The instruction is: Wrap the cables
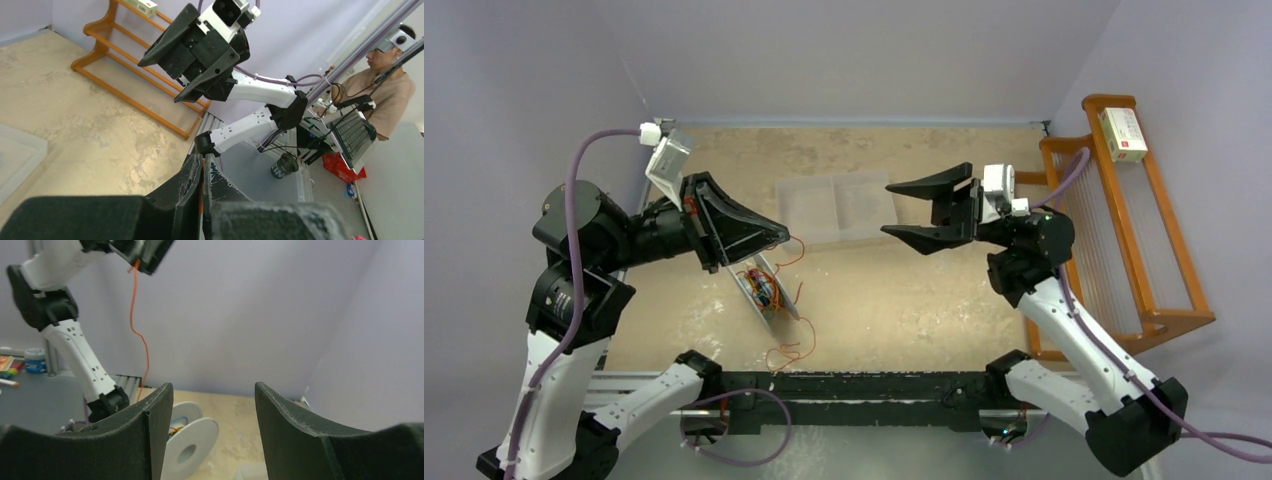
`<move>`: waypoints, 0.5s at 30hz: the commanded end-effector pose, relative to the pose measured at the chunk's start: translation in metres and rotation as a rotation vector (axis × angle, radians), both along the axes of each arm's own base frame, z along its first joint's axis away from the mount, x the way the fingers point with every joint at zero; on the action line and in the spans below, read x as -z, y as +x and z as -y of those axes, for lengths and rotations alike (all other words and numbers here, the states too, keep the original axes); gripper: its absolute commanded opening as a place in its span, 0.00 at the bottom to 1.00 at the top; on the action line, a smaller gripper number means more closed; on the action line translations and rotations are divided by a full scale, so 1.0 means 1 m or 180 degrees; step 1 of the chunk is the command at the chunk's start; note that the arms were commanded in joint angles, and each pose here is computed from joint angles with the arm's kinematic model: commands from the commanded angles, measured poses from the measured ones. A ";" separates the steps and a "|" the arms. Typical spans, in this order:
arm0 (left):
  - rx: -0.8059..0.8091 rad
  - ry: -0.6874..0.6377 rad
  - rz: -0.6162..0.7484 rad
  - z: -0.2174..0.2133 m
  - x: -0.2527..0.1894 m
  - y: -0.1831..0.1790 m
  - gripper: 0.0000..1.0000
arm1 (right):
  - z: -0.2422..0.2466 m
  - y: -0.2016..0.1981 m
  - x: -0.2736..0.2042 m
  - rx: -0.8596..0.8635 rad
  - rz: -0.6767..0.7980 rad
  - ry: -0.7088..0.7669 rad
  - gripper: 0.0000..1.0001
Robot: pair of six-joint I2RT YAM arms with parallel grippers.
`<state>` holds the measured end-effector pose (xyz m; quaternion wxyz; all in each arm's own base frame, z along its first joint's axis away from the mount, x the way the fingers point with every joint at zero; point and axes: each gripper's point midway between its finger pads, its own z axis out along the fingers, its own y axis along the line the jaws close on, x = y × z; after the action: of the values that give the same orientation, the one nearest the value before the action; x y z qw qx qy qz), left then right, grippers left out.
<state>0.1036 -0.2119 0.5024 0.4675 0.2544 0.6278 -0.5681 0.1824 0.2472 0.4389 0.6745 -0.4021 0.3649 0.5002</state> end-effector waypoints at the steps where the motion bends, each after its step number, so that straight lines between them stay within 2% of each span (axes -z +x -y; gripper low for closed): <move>1: 0.0210 -0.0096 0.0191 0.001 -0.009 -0.014 0.00 | -0.016 -0.025 -0.026 -0.0395 0.0327 -0.0116 0.64; 15: 0.0160 -0.0042 0.0196 0.003 -0.001 -0.006 0.00 | -0.079 -0.060 -0.053 -0.1133 0.0202 0.0043 0.63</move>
<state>0.0990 -0.2149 0.4947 0.4537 0.2688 0.6237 -0.5769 0.1408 0.3218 0.4595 0.5764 -0.4759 0.3063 0.5894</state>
